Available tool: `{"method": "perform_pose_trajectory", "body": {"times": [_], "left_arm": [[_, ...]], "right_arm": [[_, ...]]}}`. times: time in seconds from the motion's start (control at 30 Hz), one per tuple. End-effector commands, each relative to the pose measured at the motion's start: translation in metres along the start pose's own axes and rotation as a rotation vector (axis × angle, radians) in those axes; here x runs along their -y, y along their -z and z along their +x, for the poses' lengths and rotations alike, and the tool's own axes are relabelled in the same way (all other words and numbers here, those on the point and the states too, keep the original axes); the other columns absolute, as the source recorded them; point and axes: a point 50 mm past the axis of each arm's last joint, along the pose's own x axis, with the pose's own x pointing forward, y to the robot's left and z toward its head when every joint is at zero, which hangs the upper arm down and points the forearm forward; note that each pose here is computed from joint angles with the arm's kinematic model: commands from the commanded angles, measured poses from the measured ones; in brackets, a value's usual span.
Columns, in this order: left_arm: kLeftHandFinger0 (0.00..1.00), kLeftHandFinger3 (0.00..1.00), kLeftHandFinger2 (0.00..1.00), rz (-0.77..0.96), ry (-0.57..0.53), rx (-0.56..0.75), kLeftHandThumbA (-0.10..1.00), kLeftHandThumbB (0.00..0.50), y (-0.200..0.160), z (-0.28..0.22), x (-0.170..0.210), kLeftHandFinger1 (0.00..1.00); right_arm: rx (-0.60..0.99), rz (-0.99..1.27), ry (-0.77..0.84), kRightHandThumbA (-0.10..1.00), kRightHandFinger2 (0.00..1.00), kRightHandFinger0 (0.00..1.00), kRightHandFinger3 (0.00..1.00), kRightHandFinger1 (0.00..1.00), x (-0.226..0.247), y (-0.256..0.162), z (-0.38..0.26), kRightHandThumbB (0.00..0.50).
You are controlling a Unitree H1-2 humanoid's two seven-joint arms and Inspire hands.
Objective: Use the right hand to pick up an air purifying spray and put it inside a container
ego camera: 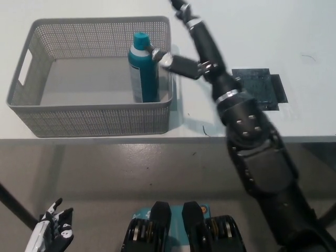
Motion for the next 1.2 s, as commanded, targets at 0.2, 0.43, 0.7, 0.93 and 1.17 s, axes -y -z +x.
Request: {"method": "perform_pose_trajectory", "body": {"times": [0.2, 0.43, 0.7, 0.93, 1.17], "left_arm": [[1.00, 1.00, 0.97, -0.008, -0.029, 0.058, 0.03, 0.383, -0.005, 0.000, -0.014, 1.00], [1.00, 1.00, 1.00, -0.054, -0.055, 0.076, 0.30, 0.251, 0.005, -0.009, -0.014, 1.00], [1.00, 1.00, 0.99, -0.079, -0.078, 0.169, 0.75, 0.380, 0.005, -0.009, -0.012, 1.00], [1.00, 1.00, 0.98, -0.112, -0.130, 0.204, 0.83, 0.426, 0.006, -0.009, -0.015, 1.00], [1.00, 1.00, 0.98, -0.106, -0.134, 0.224, 0.86, 0.428, 0.003, -0.013, -0.015, 1.00]], "right_arm": [[0.266, -0.075, 0.053, 0.82, 1.00, 1.00, 1.00, 1.00, 0.066, -0.076, -0.099, 0.500], [0.087, -0.122, 0.043, 1.00, 1.00, 1.00, 1.00, 1.00, 0.064, -0.022, -0.211, 0.439], [-0.259, -0.098, 0.042, 0.82, 1.00, 1.00, 1.00, 1.00, 0.054, 0.049, -0.339, 0.447], [-0.484, -0.087, 0.092, 0.89, 1.00, 1.00, 1.00, 1.00, 0.058, 0.088, -0.406, 0.438], [-0.617, -0.070, 0.107, 1.00, 1.00, 1.00, 1.00, 1.00, 0.068, 0.116, -0.431, 0.468]]}}
